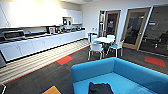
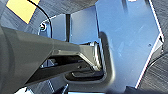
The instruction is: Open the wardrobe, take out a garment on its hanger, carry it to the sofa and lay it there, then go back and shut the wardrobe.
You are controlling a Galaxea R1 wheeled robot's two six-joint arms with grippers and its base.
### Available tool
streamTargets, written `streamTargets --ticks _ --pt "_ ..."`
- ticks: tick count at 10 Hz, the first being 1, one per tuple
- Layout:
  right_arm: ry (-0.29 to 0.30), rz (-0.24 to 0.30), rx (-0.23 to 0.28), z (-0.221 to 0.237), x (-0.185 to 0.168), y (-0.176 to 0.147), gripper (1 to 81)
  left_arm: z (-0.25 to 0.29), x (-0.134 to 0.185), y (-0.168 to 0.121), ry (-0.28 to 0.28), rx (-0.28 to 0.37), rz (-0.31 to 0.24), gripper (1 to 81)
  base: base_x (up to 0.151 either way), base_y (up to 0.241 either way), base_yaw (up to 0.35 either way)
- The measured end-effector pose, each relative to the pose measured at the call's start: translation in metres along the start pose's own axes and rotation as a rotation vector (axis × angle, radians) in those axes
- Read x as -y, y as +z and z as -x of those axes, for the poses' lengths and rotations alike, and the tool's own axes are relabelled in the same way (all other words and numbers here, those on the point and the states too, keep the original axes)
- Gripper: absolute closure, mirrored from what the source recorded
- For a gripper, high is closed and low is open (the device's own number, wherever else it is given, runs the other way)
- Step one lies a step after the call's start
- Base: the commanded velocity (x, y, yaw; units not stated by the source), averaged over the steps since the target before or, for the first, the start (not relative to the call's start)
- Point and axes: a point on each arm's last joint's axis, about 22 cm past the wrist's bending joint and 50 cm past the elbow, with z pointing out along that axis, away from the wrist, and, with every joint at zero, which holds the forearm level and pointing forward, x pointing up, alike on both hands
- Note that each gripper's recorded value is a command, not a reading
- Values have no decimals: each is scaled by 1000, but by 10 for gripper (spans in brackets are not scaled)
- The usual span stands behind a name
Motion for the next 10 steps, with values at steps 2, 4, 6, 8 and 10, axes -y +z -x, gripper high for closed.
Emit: streamTargets --ticks 2,4,6,8,10 --pt "-1 1 -1 -1 0 0 10 -3 -1 1 2 -3 -4 10 0 0 312" --pt "-2 0 -1 -1 0 0 10 -3 -2 1 5 -4 -3 10 0 0 314" --pt "-2 -1 1 -1 2 1 10 -1 -3 1 4 -2 -2 10 0 0 315" --pt "-2 2 10 1 1 1 10 -1 -3 1 5 -2 -3 10 0 0 314" --pt "-3 4 10 0 0 1 10 -3 -3 1 8 -4 -2 10 0 0 314"
